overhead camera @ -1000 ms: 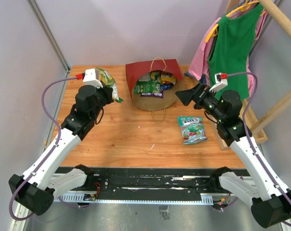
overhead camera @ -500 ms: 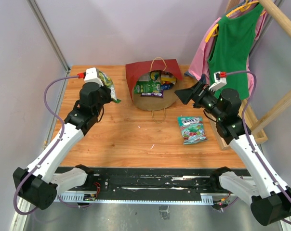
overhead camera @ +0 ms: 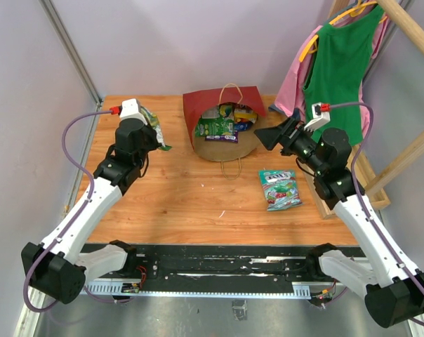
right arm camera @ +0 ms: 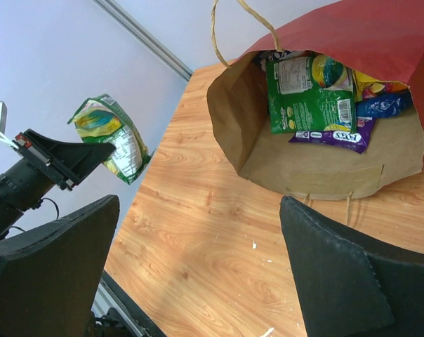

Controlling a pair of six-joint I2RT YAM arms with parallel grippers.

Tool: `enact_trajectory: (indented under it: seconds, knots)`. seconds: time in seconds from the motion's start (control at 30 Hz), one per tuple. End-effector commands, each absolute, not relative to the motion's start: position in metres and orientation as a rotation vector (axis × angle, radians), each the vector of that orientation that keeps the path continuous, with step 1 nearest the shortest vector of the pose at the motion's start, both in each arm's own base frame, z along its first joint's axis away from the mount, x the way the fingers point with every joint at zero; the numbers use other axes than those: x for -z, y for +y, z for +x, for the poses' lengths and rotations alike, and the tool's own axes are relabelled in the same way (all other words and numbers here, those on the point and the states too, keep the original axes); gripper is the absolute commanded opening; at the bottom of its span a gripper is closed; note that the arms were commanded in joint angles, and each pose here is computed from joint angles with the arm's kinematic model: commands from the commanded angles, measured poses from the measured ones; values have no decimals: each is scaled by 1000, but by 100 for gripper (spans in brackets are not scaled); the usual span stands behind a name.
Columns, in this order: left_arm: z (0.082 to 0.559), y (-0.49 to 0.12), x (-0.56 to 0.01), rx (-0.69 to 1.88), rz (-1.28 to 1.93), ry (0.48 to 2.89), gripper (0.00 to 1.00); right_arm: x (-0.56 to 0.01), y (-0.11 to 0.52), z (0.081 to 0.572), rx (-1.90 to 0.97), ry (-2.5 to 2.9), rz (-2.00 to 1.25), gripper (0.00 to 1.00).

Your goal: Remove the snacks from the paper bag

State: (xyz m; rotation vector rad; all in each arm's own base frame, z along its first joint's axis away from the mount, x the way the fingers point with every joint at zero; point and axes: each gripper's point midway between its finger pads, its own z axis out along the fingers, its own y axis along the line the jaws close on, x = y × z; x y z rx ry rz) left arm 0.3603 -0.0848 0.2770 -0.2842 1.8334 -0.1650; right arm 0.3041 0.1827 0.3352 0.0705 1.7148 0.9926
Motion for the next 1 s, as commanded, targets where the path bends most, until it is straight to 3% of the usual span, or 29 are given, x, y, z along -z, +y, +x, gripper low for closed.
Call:
enact_trajectory:
  seconds: [0.0,0.6,0.97]
  knots:
    - [370,-80,-290,165,-307,1781,1,-348,196,298,-1046,1678,25,98]
    - [376,-68,-278,130,-327,1801,0,-344,199,311,-1025,1695,24,99]
    - [378,-37,-271,3,-394,1804,0,-289,187,306,-896,1851,16,99]
